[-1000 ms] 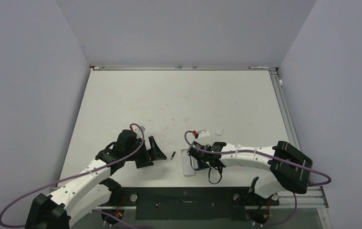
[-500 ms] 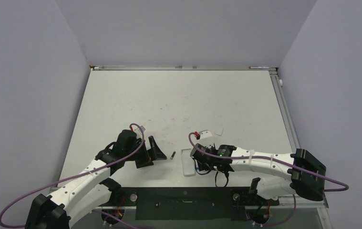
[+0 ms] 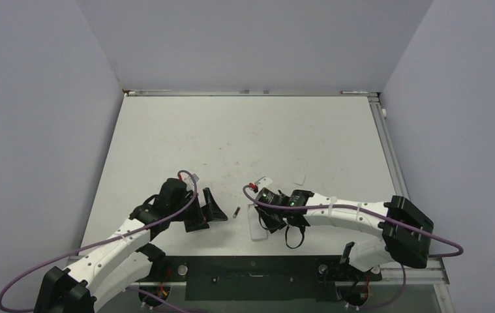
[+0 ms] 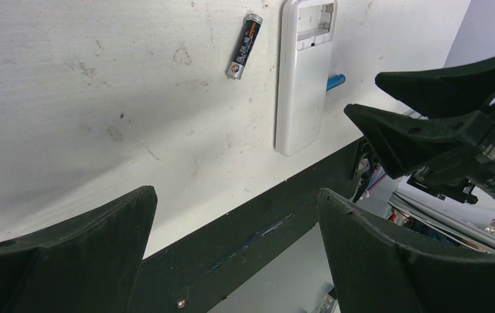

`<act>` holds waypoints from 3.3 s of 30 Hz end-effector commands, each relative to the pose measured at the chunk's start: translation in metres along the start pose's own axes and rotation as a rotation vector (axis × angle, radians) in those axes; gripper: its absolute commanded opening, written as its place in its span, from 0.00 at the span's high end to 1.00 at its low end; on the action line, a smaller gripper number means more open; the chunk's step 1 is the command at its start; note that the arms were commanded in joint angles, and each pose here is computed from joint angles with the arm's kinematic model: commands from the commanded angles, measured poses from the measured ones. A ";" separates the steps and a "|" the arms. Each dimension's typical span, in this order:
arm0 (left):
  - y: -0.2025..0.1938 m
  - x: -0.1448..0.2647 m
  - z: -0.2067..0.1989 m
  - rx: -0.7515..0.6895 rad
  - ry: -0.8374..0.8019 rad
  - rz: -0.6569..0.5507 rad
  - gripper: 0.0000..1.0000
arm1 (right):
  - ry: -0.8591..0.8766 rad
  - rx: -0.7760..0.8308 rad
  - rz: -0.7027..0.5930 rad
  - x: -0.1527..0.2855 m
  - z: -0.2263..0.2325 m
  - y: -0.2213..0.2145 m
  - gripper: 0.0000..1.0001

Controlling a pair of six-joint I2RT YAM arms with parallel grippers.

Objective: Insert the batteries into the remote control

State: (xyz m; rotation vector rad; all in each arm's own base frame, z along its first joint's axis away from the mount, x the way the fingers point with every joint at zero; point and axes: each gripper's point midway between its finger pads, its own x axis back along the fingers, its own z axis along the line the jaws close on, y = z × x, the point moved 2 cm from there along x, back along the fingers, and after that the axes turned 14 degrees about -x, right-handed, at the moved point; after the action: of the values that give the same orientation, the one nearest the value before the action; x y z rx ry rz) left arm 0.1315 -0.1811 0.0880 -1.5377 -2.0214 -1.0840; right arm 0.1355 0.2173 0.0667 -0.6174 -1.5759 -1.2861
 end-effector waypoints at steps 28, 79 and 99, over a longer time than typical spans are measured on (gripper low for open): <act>0.012 0.001 -0.012 -0.025 -0.032 -0.008 0.09 | 0.113 0.114 0.196 -0.036 0.008 0.000 0.62; 0.107 -0.119 -0.080 0.033 0.136 0.181 0.37 | 0.099 -0.160 -0.084 0.044 -0.032 0.039 0.92; 0.073 -0.152 -0.060 -0.095 0.215 0.341 0.79 | 0.157 -0.195 -0.136 0.062 -0.034 0.046 0.92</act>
State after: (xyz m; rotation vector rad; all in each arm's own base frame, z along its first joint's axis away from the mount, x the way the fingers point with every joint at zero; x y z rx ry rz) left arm 0.2427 -0.3128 0.0435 -1.6122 -1.5667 -1.1100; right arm 0.1590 0.1862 0.1338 -0.5591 -1.3994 -1.5408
